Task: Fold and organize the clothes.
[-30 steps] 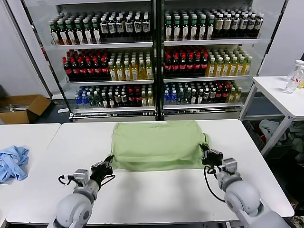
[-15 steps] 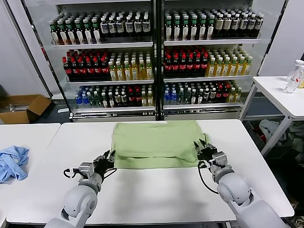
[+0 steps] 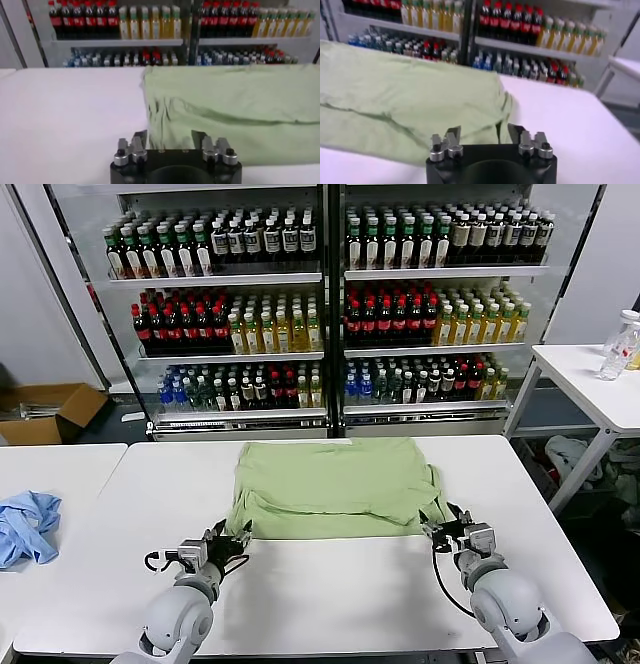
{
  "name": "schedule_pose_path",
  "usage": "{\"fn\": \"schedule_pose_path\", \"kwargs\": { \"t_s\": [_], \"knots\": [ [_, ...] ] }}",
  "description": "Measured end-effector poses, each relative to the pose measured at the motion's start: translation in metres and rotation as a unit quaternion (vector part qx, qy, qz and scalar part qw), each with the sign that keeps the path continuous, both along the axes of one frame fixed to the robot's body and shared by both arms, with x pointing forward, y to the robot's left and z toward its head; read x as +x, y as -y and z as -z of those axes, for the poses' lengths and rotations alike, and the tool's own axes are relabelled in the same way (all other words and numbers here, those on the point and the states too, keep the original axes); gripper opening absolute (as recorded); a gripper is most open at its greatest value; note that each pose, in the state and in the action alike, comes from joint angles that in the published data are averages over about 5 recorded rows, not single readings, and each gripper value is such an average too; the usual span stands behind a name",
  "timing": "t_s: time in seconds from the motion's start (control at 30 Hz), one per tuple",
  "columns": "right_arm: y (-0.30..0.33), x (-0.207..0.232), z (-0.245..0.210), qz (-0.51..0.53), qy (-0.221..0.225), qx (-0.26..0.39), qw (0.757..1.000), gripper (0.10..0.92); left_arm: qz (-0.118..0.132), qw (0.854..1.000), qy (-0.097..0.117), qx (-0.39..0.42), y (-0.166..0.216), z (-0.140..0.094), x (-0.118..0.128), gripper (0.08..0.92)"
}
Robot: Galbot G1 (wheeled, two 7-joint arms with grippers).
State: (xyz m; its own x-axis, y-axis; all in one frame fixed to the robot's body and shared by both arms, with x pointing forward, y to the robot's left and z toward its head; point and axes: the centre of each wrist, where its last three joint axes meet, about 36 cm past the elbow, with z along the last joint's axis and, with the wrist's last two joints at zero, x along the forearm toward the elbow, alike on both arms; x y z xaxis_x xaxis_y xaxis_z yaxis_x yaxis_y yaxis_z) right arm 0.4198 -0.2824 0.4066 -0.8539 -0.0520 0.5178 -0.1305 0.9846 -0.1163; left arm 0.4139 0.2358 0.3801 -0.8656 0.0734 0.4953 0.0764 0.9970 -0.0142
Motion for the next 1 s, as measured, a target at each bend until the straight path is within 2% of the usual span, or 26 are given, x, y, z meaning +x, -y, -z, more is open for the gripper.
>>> {"fn": "schedule_pose_path", "kwargs": {
  "t_s": [0.33,0.5,0.73,1.0],
  "knots": [
    [0.007,-0.006,0.01,0.01,-0.025,0.022,0.999,0.159,0.003,1.0,-0.014,0.007,0.0,0.01,0.003,0.216],
    [0.009,-0.015,0.008,0.006,-0.029,0.023,0.999,0.118,0.007,1.0,-0.02,0.003,-0.002,0.012,0.003,0.103],
    [0.009,-0.049,-0.003,-0.009,-0.032,0.017,0.999,0.118,0.008,1.0,-0.025,-0.003,-0.006,0.009,-0.013,0.094],
    [0.008,-0.106,-0.021,-0.022,-0.035,-0.005,0.999,0.118,0.009,0.999,-0.033,-0.005,-0.005,-0.003,-0.068,0.094]
  ]
}}
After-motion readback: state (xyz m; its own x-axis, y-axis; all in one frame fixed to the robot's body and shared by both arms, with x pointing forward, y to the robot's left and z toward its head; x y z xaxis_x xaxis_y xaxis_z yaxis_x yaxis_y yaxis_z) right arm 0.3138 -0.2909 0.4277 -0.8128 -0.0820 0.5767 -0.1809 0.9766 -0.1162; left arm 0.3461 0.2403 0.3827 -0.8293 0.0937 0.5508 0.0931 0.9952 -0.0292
